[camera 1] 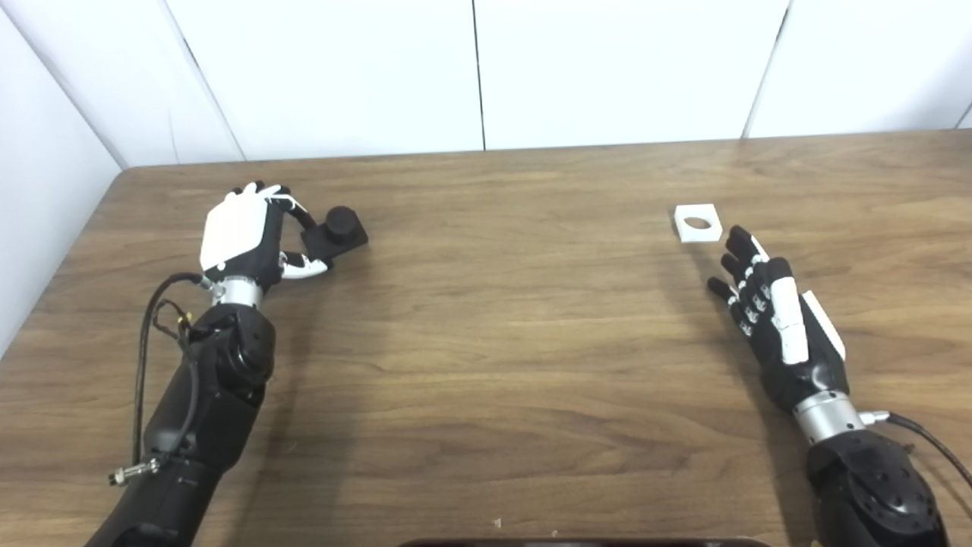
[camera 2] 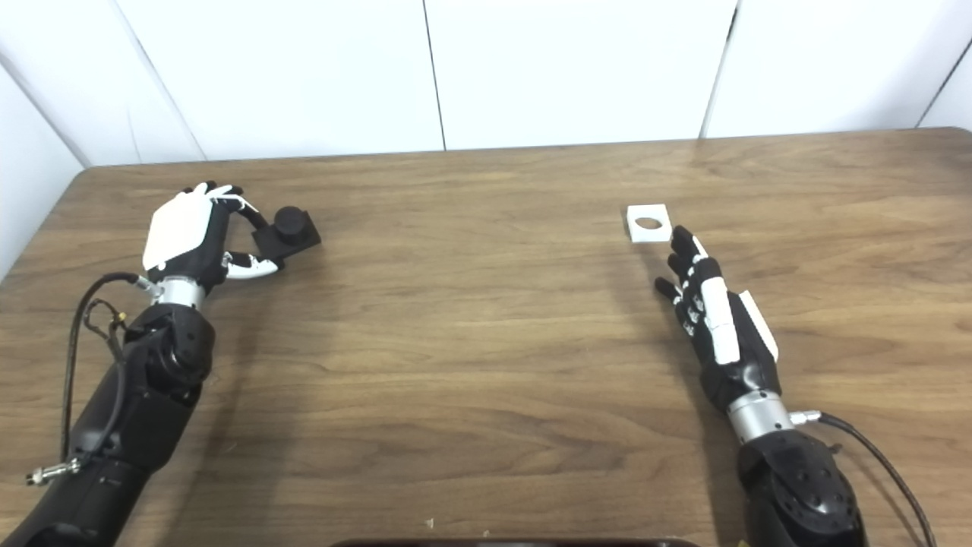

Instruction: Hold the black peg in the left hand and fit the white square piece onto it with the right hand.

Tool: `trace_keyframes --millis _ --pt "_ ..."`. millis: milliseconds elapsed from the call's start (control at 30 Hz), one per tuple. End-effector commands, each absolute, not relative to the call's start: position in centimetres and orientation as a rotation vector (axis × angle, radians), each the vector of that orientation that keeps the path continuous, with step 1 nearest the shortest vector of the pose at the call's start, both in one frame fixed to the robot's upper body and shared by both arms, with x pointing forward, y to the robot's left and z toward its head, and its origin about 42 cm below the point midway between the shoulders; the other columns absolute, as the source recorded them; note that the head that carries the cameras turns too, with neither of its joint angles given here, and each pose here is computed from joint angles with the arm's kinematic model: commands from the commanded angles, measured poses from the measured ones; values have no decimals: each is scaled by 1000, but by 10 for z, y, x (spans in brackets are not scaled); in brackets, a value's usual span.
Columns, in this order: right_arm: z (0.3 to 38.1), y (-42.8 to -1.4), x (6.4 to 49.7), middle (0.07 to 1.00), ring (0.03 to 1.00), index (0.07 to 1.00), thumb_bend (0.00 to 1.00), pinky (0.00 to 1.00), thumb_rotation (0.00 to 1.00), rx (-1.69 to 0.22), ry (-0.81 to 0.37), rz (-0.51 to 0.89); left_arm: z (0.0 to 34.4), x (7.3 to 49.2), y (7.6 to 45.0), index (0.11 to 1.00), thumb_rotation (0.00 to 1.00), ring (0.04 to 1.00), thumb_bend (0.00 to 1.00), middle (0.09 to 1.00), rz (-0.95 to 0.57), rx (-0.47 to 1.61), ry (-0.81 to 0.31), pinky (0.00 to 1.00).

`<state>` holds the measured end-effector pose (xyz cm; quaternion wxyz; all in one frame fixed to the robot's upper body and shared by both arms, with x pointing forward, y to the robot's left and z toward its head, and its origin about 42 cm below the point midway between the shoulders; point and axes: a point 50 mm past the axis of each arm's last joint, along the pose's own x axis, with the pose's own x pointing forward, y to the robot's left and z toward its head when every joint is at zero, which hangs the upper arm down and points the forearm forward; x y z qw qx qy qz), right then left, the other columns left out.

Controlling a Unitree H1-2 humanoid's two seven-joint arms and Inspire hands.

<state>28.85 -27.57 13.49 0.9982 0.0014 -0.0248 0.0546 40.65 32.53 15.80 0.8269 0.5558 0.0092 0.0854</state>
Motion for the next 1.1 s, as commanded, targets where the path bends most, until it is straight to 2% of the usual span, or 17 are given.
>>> trace_keyframes --millis 0,200,500,733,1067 --pt "154 -275 295 1000 1000 980 599 935 1000 -6 -130 127 171 408 327 488 70 970 515 874 204 1175 -25 1000" --pt "153 -274 296 1000 1000 975 602 930 1000 -7 -120 121 172 396 318 489 71 964 513 871 166 1108 -6 1000" --pt "152 -273 297 999 1000 975 638 953 1000 -9 -111 131 194 371 291 491 75 979 510 883 48 1008 43 992" --pt "149 -269 297 1000 1000 983 634 968 1000 0 -106 138 208 349 265 490 74 967 511 874 -48 999 -9 935" --pt "147 -262 296 993 1000 975 611 965 1000 -3 -112 139 206 318 237 490 69 977 512 891 -138 962 -84 992"
